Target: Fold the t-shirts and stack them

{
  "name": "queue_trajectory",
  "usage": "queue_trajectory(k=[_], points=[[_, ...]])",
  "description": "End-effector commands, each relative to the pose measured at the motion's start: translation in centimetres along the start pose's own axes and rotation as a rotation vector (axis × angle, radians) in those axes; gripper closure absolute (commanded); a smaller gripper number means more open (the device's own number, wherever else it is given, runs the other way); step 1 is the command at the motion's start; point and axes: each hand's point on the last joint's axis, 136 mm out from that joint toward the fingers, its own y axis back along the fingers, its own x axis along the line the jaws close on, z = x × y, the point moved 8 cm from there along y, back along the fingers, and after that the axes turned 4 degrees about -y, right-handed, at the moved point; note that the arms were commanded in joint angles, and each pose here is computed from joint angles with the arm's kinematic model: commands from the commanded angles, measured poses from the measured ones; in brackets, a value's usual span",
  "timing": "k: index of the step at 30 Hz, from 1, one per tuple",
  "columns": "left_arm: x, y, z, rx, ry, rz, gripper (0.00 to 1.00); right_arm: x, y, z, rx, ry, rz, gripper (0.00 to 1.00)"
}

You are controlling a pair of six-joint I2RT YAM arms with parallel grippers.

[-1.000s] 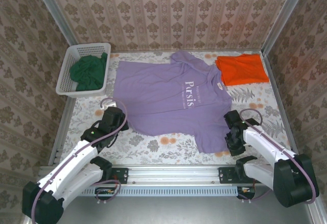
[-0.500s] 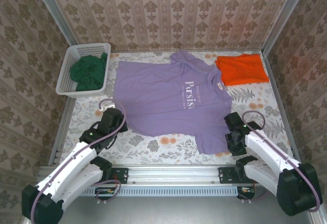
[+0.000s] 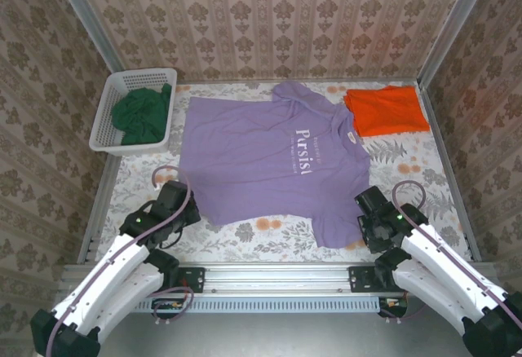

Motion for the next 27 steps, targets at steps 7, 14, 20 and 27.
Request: queue_trajectory(k=[7,14,20,27], points=[[1.1,2.2,-0.6,0.022,0.121,0.037,1.00,-1.8,2.7,0.3,-0.101,0.030,-0.044,1.00],[1.7,3.1,-1.1,0.026,0.175,0.040,1.00,-1.5,5.6,0.7,-0.181,0.091,0.045,1.00],[1.9,3.7,0.4,-0.023,0.204,0.072,1.00,0.9,7.3,0.5,-0.247,0.160,0.158,1.00],[1.2,2.9,3.6,-0.004,0.251,0.009,1.00,6.4,8.8,-1.8,-0.325,0.303,0.279,1.00]])
